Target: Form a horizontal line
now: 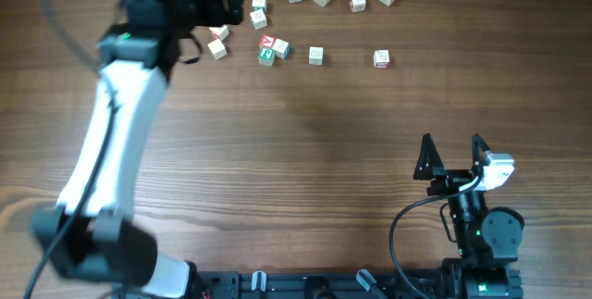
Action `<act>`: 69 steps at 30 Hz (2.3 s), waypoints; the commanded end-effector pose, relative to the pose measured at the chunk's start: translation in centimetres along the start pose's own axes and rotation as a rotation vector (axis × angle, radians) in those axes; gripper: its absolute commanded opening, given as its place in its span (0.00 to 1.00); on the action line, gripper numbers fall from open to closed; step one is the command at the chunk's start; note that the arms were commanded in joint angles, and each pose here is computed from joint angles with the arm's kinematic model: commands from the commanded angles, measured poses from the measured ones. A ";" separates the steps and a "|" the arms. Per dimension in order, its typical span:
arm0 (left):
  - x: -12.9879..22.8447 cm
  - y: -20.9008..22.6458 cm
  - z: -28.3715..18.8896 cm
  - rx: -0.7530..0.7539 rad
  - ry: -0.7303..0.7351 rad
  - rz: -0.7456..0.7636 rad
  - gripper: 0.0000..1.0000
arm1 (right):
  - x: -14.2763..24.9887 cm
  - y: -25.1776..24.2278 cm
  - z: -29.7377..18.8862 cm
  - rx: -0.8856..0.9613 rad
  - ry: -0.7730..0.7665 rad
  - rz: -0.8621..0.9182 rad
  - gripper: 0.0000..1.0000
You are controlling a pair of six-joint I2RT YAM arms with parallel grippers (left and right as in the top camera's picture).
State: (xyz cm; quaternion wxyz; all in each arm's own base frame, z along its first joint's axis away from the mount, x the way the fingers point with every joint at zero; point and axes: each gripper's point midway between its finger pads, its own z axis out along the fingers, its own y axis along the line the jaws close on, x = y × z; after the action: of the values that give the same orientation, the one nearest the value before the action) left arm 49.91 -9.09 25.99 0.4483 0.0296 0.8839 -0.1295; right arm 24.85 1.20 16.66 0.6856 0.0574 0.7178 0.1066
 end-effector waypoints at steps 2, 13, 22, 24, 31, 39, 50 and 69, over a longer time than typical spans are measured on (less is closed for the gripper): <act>4.9 5.5 6.0 -0.228 0.100 -0.190 1.00 | -0.2 -0.3 0.0 0.019 -0.007 0.008 1.00; 14.6 9.3 12.3 -0.403 0.283 -0.438 1.00 | -0.1 -0.4 0.0 0.019 -0.006 0.009 1.00; 18.8 11.0 15.2 -0.479 0.315 -0.517 1.00 | -0.1 -0.4 0.0 0.019 -0.006 0.044 1.00; 19.5 11.3 16.0 -0.480 0.315 -0.518 0.98 | -0.1 -0.4 0.0 0.019 -0.006 0.062 1.00; 20.1 11.6 16.4 -0.468 0.341 -0.433 0.28 | -0.1 -0.4 0.0 0.019 -0.006 0.061 1.00; 15.2 9.9 10.1 -0.417 0.384 -0.189 0.13 | -0.1 -0.3 0.0 0.018 -0.006 0.061 1.00; 13.2 7.2 -8.9 -0.455 0.568 -0.056 0.05 | -0.1 -0.3 0.0 0.018 -0.006 0.061 1.00; 29.3 17.4 -8.0 -0.624 0.701 -0.213 0.04 | -0.1 -0.4 0.0 0.019 -0.006 0.061 1.00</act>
State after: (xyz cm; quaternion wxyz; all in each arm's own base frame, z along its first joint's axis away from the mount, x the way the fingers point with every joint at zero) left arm 29.76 6.01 5.26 0.0906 -0.1346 0.9813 0.1036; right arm 24.85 1.14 16.65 0.6825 0.0777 0.7162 0.1238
